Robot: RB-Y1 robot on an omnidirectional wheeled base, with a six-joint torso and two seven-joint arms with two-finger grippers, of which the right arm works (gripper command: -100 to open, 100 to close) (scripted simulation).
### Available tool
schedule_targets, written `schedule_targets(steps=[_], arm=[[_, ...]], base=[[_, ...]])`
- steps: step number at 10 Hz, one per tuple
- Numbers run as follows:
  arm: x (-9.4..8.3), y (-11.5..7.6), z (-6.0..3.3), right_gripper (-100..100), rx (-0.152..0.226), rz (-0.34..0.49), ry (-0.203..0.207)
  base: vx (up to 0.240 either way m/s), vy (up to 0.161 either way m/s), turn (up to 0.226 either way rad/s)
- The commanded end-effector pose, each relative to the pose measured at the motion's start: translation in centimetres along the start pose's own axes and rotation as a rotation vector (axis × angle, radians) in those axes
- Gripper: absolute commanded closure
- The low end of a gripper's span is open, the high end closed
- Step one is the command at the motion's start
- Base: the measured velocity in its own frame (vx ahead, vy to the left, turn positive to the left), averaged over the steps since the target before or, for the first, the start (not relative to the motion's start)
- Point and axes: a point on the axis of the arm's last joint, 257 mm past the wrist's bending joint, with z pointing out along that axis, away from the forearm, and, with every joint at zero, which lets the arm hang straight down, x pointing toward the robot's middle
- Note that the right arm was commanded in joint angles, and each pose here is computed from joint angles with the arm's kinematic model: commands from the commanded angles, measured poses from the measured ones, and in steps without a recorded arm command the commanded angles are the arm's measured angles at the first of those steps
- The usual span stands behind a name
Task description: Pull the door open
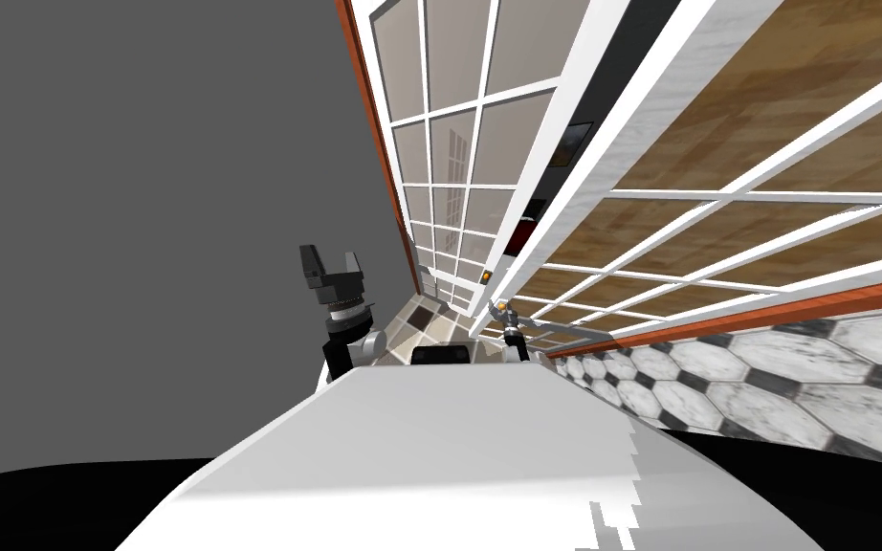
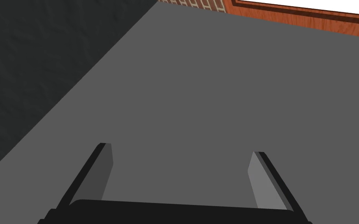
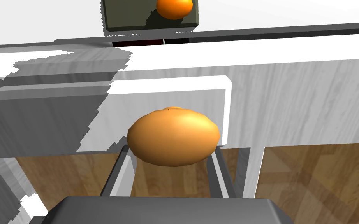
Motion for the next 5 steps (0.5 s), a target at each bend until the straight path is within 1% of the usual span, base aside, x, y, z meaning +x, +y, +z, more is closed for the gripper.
schedule_targets(steps=[1, 2, 3, 5], arm=[[0.35, 0.18, 0.15, 100, -0.007, 0.048, 0.003], [0.28, 0.21, 0.17, 100, -0.008, 0.089, -0.002], [0.28, 0.21, 0.17, 100, -0.008, 0.096, -0.002], [0.12, 0.26, 0.20, 100, -0.011, 0.175, -0.012]], base=[[-0.032, -0.020, 0.038], [-0.030, -0.016, 0.060], [-0.022, -0.013, 0.028], [-0.036, -0.012, 0.065]])
